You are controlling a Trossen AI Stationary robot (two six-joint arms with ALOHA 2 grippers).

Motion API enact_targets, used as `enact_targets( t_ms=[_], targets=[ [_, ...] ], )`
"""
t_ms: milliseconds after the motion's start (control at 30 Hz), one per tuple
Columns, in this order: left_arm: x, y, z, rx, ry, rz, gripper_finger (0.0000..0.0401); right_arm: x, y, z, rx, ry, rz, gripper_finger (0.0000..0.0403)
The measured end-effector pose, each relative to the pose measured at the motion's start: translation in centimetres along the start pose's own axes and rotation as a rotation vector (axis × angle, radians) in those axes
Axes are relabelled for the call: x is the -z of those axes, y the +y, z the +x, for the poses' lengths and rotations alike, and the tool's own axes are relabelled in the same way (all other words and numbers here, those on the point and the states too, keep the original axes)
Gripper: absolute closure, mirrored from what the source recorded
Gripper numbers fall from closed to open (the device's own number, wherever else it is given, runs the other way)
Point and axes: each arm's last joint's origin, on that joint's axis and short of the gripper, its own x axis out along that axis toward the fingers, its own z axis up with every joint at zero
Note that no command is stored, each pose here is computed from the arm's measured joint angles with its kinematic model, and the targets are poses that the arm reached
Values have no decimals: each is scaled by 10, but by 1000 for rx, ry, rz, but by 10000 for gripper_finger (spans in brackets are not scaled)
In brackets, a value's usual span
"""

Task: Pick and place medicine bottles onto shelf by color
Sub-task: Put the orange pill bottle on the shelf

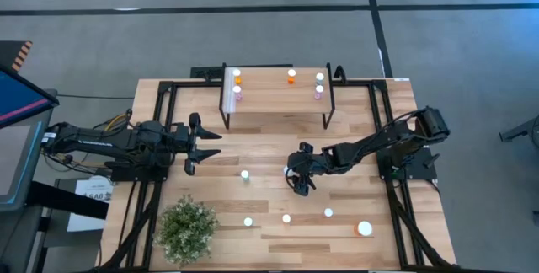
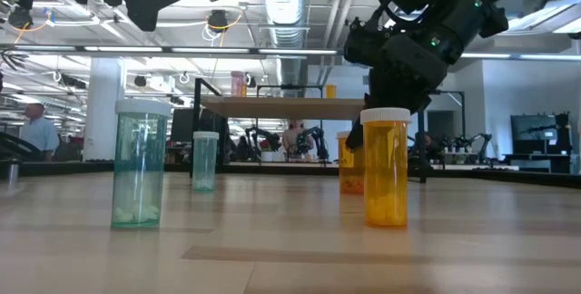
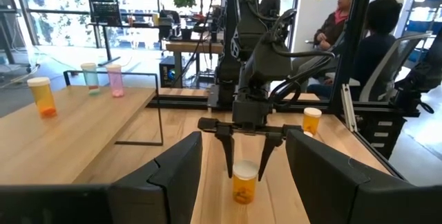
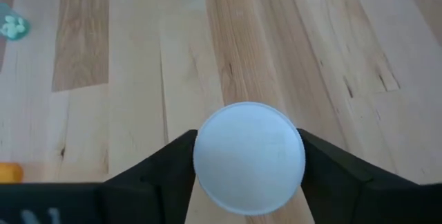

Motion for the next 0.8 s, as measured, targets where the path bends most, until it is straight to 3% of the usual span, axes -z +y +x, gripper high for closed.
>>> enact_targets(
  t_ms=[233, 433, 800],
  targets=[
    [0, 0, 0, 0, 1, 0, 202, 0, 0, 0, 0, -2, 0, 183],
    [0, 0, 0, 0, 0, 0, 202, -2, 0, -4, -3, -9, 2, 176],
    [0, 0, 0, 0, -1, 0, 202, -26, -7, -42, -30, -154, 15, 177]
  ],
)
